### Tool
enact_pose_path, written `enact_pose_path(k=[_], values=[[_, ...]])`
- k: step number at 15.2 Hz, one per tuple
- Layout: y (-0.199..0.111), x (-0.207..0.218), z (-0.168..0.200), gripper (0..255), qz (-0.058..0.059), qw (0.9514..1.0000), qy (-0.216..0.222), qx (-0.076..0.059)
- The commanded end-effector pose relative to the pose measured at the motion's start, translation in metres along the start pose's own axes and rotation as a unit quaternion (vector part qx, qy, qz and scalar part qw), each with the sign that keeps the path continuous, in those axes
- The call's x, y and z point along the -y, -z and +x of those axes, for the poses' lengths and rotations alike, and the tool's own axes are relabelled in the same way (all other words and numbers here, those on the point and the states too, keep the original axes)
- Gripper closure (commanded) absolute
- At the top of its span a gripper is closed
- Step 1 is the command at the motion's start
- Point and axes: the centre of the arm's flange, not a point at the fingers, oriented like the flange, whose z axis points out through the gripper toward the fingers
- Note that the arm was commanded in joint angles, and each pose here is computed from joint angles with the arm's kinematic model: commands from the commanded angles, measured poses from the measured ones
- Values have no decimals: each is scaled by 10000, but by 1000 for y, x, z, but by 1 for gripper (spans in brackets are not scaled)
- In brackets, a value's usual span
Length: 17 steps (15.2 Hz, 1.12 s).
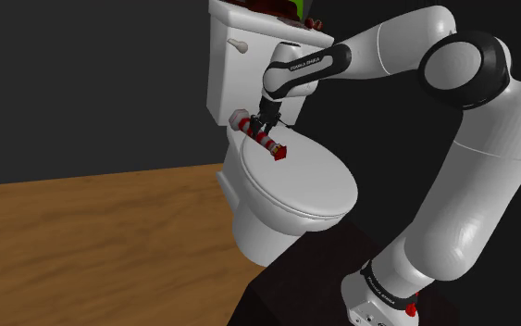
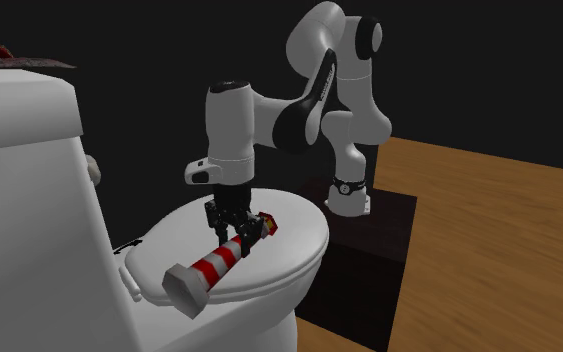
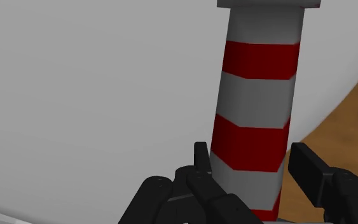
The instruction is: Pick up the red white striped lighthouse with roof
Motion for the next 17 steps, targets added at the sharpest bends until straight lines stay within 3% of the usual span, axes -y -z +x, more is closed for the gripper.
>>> enact_pose_path(k=[1, 8, 17], values=[[-1, 0, 0, 255, 0, 10000, -1, 3], [-1, 0, 0, 255, 0, 10000, -1, 3], [46, -1, 2, 255, 0, 10000, -1, 3]])
